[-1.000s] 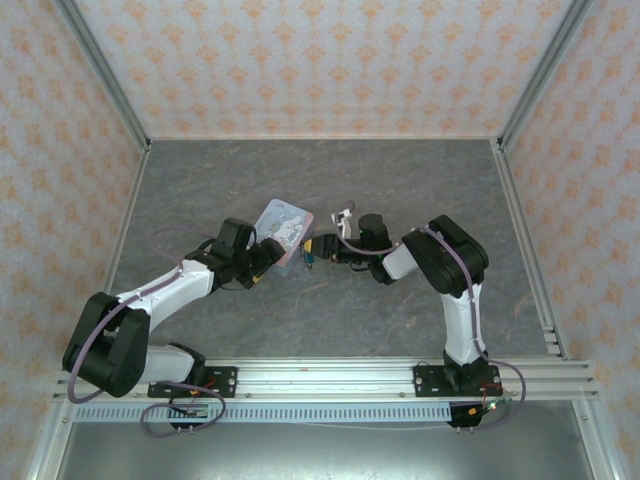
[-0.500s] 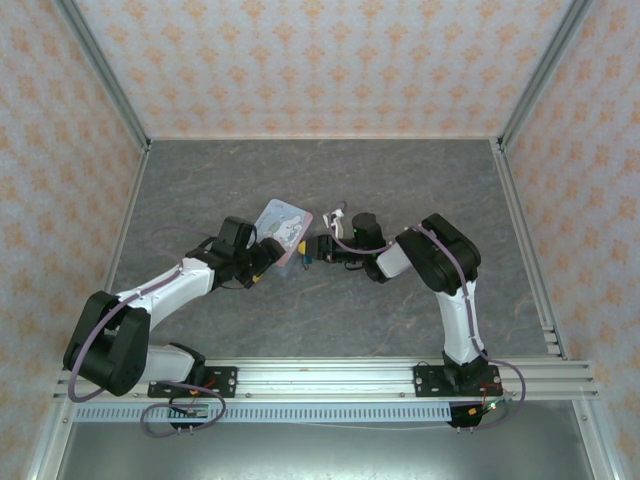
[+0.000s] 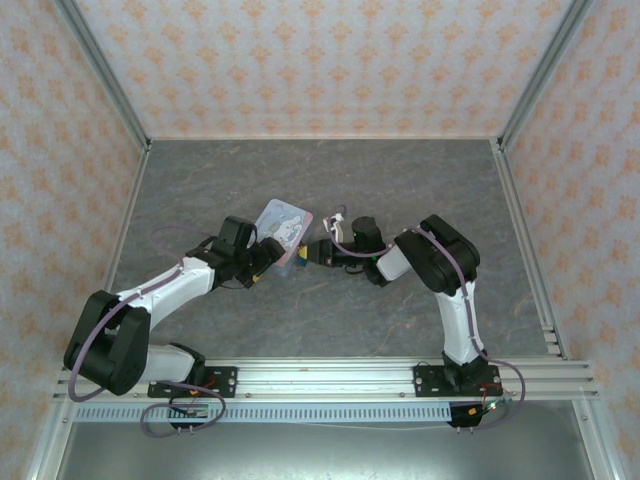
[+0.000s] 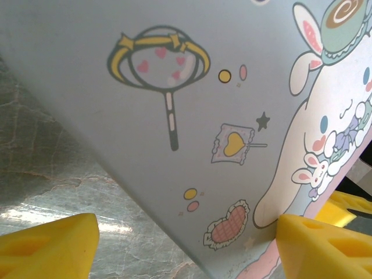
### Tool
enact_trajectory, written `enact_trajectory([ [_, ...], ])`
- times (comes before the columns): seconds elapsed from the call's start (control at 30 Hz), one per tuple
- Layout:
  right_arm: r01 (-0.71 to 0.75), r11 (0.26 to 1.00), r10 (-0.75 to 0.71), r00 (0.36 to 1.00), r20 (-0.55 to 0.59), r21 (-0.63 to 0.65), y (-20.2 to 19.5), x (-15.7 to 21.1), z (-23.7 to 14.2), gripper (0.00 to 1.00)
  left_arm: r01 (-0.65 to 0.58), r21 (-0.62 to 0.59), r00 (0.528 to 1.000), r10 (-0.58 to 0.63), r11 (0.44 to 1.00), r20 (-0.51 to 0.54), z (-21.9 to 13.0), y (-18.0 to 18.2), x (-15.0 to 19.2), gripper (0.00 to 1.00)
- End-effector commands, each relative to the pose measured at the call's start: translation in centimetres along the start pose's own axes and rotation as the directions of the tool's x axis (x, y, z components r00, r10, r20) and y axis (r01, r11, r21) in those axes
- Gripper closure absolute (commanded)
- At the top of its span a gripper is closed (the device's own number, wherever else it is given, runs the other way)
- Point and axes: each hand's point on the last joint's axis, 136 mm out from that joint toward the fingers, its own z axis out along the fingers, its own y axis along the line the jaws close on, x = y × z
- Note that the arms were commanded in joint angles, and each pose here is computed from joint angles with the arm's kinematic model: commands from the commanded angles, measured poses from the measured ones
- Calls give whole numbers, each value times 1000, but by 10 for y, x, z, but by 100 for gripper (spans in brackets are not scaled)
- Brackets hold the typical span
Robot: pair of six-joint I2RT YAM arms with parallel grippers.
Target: Unlock a padlock with a key
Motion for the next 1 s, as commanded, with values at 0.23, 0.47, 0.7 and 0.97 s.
enact_trajectory([
  [0.23, 38, 999, -37, 999, 33, -10, 10, -10, -3, 91, 8, -111, 1000, -8, 994, 4, 2, 25, 3, 21],
  [0.47, 3, 1000, -5, 998, 69, 17, 3, -17, -7, 98, 7, -114, 1000, -7, 993, 3, 1, 27, 3, 21],
  [0.7, -38, 999, 35, 990, 136, 18, 4, -33, -11, 100, 7, -110, 1000, -6, 994, 2, 1, 27, 4, 21],
  [0.97, -63, 997, 56, 980, 191, 33, 1, -48, -13, 100, 5, -104, 1000, -5, 995, 4, 1, 28, 4, 21],
])
